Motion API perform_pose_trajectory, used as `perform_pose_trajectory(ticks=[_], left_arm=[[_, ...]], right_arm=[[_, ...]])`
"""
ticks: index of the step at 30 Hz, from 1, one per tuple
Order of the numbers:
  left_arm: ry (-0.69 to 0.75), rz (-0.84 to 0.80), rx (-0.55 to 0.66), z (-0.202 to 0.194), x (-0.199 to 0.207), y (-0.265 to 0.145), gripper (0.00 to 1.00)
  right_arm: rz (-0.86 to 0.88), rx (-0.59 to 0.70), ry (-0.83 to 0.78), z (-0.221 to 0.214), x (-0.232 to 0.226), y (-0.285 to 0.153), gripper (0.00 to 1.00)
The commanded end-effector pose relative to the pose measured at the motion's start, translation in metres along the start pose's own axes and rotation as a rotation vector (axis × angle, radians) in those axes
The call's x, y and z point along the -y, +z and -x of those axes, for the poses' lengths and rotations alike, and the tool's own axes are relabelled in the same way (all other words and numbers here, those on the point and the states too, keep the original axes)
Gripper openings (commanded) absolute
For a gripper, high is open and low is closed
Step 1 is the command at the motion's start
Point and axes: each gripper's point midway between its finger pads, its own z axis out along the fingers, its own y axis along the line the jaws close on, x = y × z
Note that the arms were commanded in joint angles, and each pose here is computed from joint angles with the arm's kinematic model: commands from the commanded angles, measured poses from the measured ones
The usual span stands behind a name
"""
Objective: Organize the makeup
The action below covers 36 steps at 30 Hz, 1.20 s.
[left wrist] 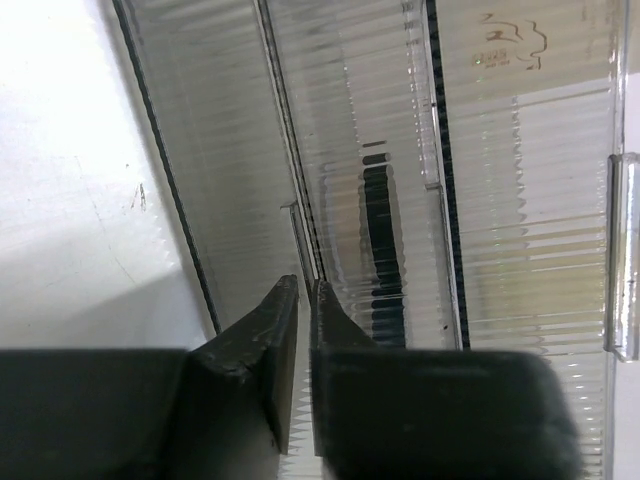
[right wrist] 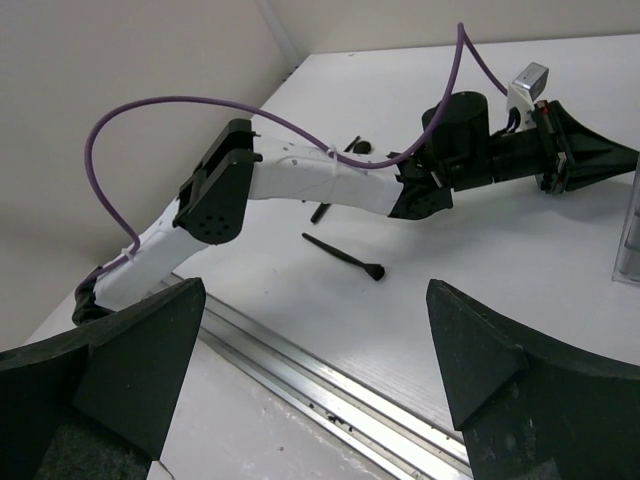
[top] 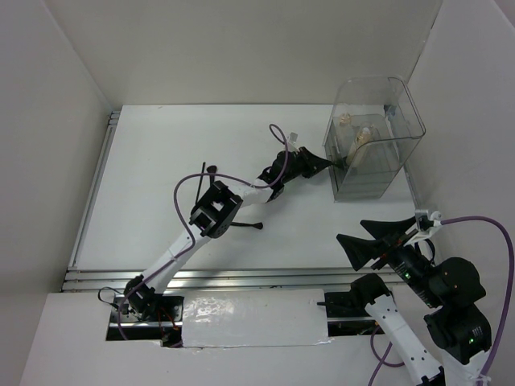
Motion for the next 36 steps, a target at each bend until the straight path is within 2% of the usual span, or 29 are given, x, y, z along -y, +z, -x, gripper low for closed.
perform_pose_trajectory(ticks=[1,4,6,7,11,13,15,22,25,34,36], left_arm=[[-0.006,-0.063,0.006,-0.009,0.007,0.002,0.16],[-0.017,-0.095,0.015,-0.007,0.015,-0.001,0.11],[-0.013,-0.099,0.017,-0.005,0.020,-0.002,0.00],[-0.002,-0.095,0.020,-0.004,0.021,-0.002,0.00],[0.034,-0.079,0.043,0.011,0.036,-0.008,0.00],[0.041,-0.044,0.048,0.019,0.027,-0.013,0.00],[0.048,-0.053,0.049,0.029,0.035,-0.017,0.00],[0.061,0.022,0.072,0.060,0.017,-0.047,0.00],[0.073,0.035,0.082,0.070,0.020,-0.059,0.00],[0.079,0.090,0.106,0.084,0.010,-0.084,0.00],[0.097,0.094,0.108,0.084,0.015,-0.089,0.10]], right_arm=[[0.026,0.027,-0.020,0.005,-0.004,0.000,1.00],[0.027,0.032,-0.020,0.006,-0.004,-0.001,1.00],[0.025,0.031,-0.021,0.005,-0.004,-0.001,1.00],[0.025,0.033,-0.020,0.005,-0.004,-0.001,1.00],[0.028,0.031,-0.018,0.006,-0.005,-0.002,1.00],[0.030,0.035,-0.019,0.007,-0.005,-0.002,1.00],[0.031,0.032,-0.019,0.006,-0.005,-0.002,1.00],[0.040,0.036,-0.014,0.006,-0.006,0.000,1.00],[0.040,0.036,-0.008,0.006,-0.006,0.001,1.00],[0.056,0.035,0.004,0.008,-0.009,0.005,1.00],[0.059,0.035,0.005,0.008,-0.010,0.006,1.00]])
